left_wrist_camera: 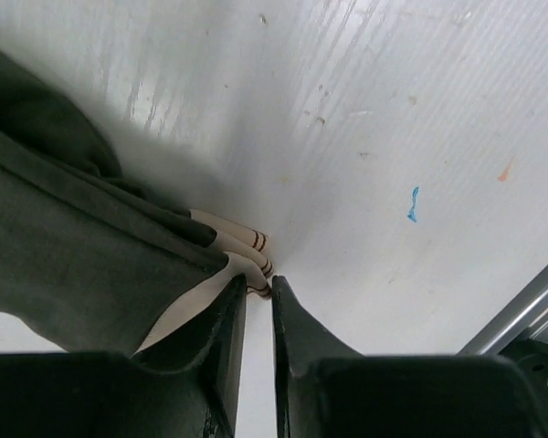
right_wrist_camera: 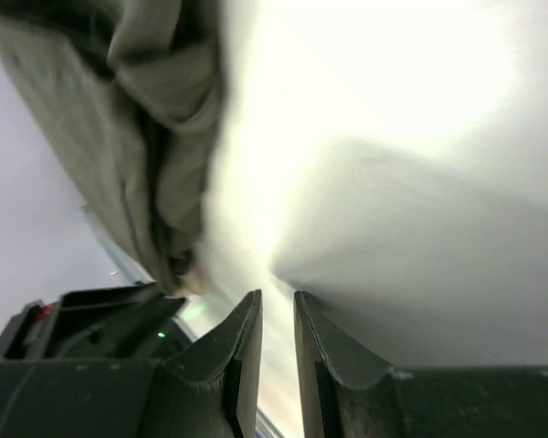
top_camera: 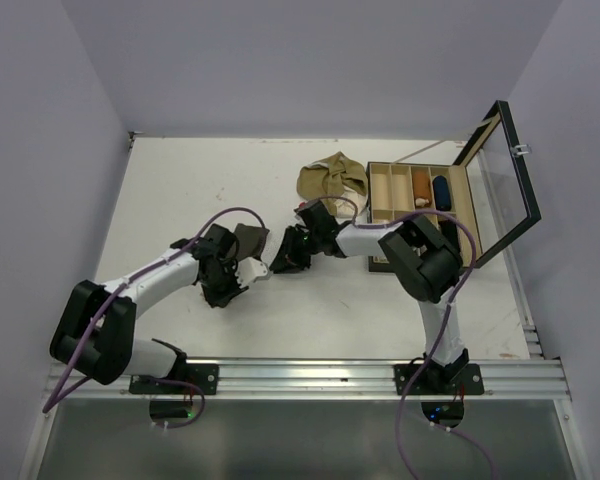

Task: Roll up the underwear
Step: Fold the underwear

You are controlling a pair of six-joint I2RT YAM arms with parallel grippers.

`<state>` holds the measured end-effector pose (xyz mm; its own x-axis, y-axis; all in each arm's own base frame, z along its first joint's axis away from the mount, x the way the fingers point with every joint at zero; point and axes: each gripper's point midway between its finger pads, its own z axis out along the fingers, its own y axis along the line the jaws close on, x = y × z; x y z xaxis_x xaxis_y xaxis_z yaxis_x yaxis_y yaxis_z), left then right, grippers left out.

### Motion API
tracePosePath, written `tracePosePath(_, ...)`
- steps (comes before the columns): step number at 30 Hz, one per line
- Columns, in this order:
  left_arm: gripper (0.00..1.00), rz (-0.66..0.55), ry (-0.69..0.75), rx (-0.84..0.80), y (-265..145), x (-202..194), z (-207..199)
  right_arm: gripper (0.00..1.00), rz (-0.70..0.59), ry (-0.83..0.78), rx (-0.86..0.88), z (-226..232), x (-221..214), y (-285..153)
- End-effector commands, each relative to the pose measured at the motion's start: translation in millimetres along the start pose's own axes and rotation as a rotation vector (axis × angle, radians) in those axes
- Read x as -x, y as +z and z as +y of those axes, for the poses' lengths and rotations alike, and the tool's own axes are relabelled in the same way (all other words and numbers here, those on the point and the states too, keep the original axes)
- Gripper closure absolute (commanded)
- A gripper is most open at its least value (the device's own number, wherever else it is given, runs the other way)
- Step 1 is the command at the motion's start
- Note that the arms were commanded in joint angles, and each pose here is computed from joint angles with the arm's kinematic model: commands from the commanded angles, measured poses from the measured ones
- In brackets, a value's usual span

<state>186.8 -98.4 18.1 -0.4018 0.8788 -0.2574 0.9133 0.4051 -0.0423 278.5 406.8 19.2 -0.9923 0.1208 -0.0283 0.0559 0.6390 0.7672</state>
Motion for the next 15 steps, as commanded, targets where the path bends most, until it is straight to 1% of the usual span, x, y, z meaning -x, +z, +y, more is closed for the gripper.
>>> tracePosePath(1, 0.78, 0.005, 0.075, -0.084, 3.8, -19.2, -10.3, 0.75, 0.004, -0.089, -0.158, -29.0, 11.6, -42.7)
tracePosePath(2, 0.78, 0.011, 0.083, -0.093, 3.4, -24.5, -11.1, 0.75, -0.023, -0.114, -0.143, -27.9, 25.4, -52.4)
tracePosePath(4, 0.76, 0.029, 0.135, -0.095, 6.1, -34.3, -12.0, 0.75, -0.063, -0.168, -0.11, -11.1, 44.6, -65.9)
tracePosePath(7, 0.7, 0.032, 0.182, -0.07, 4.3, -40.4, -7.6, 0.75, -0.113, -0.273, -0.066, 10.7, 68.2, -78.5)
tracePosePath(8, 0.61, 0.008, 0.185, -0.055, 0.6, -36.7, -5.1, 0.75, -0.126, -0.334, -0.057, 16.0, 73.9, -80.0)
tracePosePath(9, 0.57, -0.013, 0.191, -0.043, -3.6, -31.3, -2.0, 0.75, -0.154, -0.369, -0.05, 27.9, 84.0, -83.6)
tracePosePath(10, 0.5, -0.032, 0.193, -0.036, -7.5, -26.4, -1.0, 0.72, -0.169, -0.391, -0.048, 32.6, 88.5, -85.3)
tracePosePath(11, 0.48, -0.077, 0.198, -0.024, -16.4, -15.1, 0.3, 0.71, -0.212, -0.449, -0.029, 45.8, 101.5, -87.3)
tracePosePath(12, 0.46, -0.103, 0.2, -0.018, -21.6, -9.3, 0.7, 0.7, -0.219, -0.463, -0.034, 49.9, 105.7, -88.9)
tracePosePath(14, 0.42, -0.159, 0.202, -0.006, -34.8, 2.6, -1.0, 0.65, -0.217, -0.473, -0.031, 52.6, 111.7, -83.9)
tracePosePath(15, 0.42, -0.188, 0.206, 0.014, -44.9, 11.6, 2.5, 0.64, -0.238, -0.491, -0.016, 66.2, 120.9, -87.6)
